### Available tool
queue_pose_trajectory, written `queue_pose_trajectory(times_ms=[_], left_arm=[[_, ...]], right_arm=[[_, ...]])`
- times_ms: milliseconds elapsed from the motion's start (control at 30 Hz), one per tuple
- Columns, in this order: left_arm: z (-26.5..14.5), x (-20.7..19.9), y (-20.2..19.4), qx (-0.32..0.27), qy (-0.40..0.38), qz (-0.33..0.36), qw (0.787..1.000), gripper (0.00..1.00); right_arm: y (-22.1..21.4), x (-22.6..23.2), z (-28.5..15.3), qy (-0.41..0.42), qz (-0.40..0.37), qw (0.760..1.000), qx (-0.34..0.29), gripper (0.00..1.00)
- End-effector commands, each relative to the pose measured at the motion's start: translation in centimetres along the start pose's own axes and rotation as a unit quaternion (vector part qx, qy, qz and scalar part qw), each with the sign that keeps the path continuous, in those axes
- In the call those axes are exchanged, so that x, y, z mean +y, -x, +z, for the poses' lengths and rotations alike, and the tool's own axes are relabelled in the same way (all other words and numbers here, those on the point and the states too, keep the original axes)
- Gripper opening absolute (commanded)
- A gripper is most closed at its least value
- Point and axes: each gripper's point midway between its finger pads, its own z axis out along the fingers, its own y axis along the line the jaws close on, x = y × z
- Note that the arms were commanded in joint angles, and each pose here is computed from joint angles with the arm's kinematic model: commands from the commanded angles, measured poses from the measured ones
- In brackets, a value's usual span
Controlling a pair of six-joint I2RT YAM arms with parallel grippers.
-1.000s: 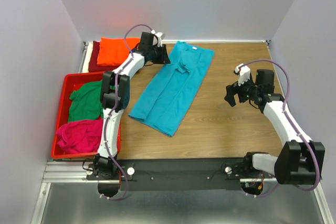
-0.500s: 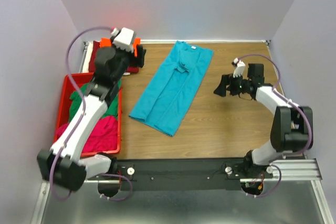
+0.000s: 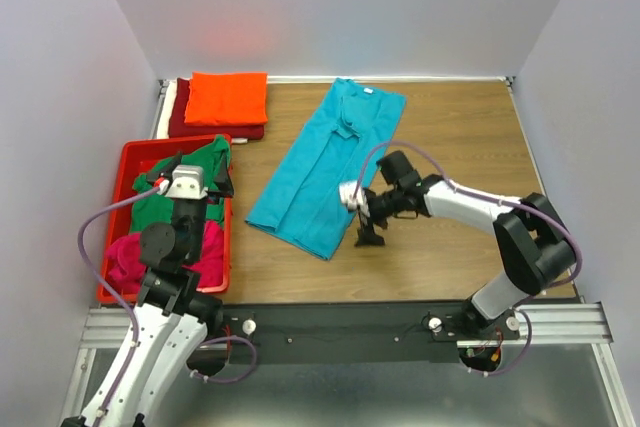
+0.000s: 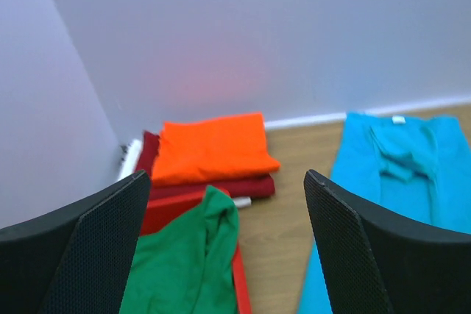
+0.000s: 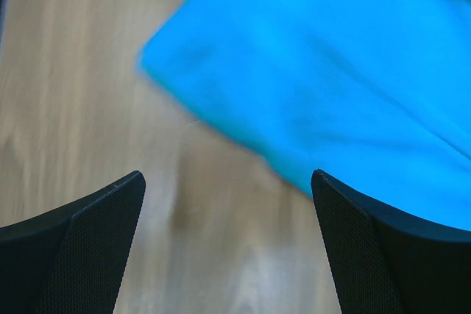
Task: Fold and stack the t-shirts
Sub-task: Fold the tshirt
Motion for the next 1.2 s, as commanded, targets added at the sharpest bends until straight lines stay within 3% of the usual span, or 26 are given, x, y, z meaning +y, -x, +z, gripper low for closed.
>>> queue_pose_trajectory(times_ms=[0,100,367,533,700,767,1000,1033,1167], left_arm=[[-0.1,1.7,1.8,-0.046,0.045,-0.002,0.998,0.93],[0.7,0.5,1.2,-0.026,0.015,0.003,1.000,0.90],[0.9,-0.1,1.4,-0.027,-0.001,0.003,1.000,0.89],[0.8,-0.1,1.6,-0.033,-0.003,0.002,0.999,0.89],[0.8,-0.3,1.7,-0.034,-0.008,0.002,0.999,0.89],[0.8,-0.5,1.7,-0.035,-0.012,0.002,0.999,0.89],[0.8,-1.2,1.8,-0.040,-0.032,0.002,0.999,0.89],[0.8,-1.5,1.9,-0.042,-0.042,0.002,0.998,0.89],[0.8,-2.7,1.9,-0.047,-0.074,0.003,0.996,0.89]], right_arm=[[-5.5,5.6,1.3,0.115,-0.279,0.950,0.083,1.00],[-3.8,5.5,2.6,0.114,-0.296,0.945,0.083,0.99],[-2.5,5.3,6.4,0.091,-0.331,0.927,0.150,0.69],[-3.7,5.8,6.8,0.098,-0.340,0.919,0.171,0.62],[-5.6,5.4,6.6,0.091,-0.336,0.915,0.206,0.33],[-5.9,5.0,6.4,0.079,-0.330,0.915,0.219,0.22],[-8.5,5.9,3.8,0.075,-0.342,0.900,0.259,0.07],[-9.9,6.8,2.4,0.088,-0.355,0.890,0.273,0.00],[-12.6,8.1,-1.4,0.097,-0.357,0.876,0.308,0.01]])
